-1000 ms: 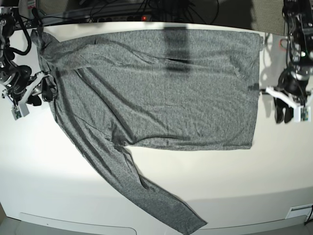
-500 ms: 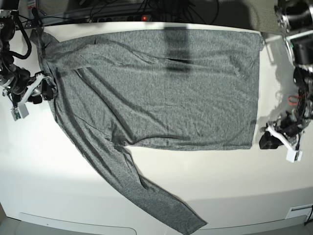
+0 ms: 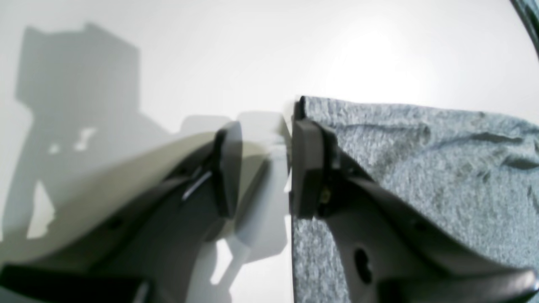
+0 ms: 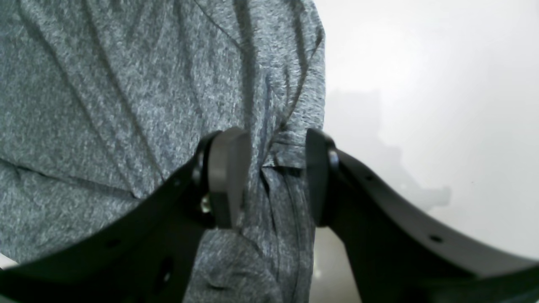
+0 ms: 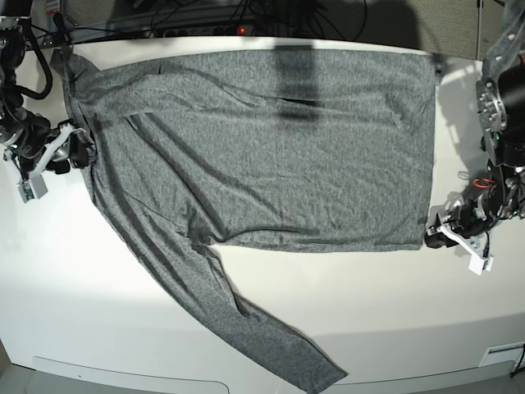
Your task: Fold the T-shirt properly
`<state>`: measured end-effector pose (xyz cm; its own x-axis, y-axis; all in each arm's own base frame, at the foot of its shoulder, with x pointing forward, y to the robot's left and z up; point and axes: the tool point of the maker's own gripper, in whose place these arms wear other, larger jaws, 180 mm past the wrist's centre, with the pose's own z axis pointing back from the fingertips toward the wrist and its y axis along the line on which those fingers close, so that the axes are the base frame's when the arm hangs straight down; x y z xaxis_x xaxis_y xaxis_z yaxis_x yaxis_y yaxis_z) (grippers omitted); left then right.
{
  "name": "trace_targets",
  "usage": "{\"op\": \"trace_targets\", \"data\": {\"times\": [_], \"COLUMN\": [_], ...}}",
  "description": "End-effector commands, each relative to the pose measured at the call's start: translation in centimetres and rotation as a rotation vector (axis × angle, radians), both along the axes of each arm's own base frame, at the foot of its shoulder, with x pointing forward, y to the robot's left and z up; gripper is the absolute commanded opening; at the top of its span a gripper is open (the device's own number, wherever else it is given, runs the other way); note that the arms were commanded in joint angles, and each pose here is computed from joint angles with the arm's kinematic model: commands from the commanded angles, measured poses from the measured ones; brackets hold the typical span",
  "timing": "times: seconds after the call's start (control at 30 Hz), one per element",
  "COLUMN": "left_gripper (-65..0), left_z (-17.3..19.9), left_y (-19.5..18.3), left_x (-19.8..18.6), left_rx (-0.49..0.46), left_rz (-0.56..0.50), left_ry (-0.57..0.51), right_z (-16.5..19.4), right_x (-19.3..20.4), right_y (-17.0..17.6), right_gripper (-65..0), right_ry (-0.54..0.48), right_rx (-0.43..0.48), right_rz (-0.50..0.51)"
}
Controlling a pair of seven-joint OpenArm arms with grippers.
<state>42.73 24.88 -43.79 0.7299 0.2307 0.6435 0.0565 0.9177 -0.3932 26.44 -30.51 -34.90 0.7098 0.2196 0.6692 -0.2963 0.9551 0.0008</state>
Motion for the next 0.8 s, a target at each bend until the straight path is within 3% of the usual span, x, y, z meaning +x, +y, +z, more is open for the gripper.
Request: {"op": "trace_targets", "data": {"times": [0.0, 0.33, 0.53, 0.67, 0.77], "left_gripper": [-44.8, -44.8, -45.3, -53.5, -63.7], "left_z": [1.2, -1.0, -1.3, -1.6, -1.5], "left_y": [0.2, -5.6, -6.1, -6.1, -5.8], "left_x": [1.0, -0.3, -0.7, -1.2, -1.1], "left_rx": [0.003, -0.057, -0.059, -0.055, -0.053], "left_rz": [-0.003, -0.110, -0.126, -0.140, -0.133], "left_ry": [-0.026, 0.092, 0.118, 0.147, 0.141], "right_z": [1.7, 1.9, 1.9, 2.2, 2.4], "right_x": [1.1, 1.4, 1.4, 1.8, 2.0], "right_y": [-0.4, -0.4, -0.4, -0.4, -0.4], "right_gripper": [-39.1, -39.1, -39.1, -39.1, -39.1], "right_ry": [-0.053, -0.061, -0.061, -0.073, -0.081], "right_rx": [-0.010, -0.011, -0.011, -0.010, -0.010], "right_rz": [0.011, 0.005, 0.005, 0.005, 0.004]}}
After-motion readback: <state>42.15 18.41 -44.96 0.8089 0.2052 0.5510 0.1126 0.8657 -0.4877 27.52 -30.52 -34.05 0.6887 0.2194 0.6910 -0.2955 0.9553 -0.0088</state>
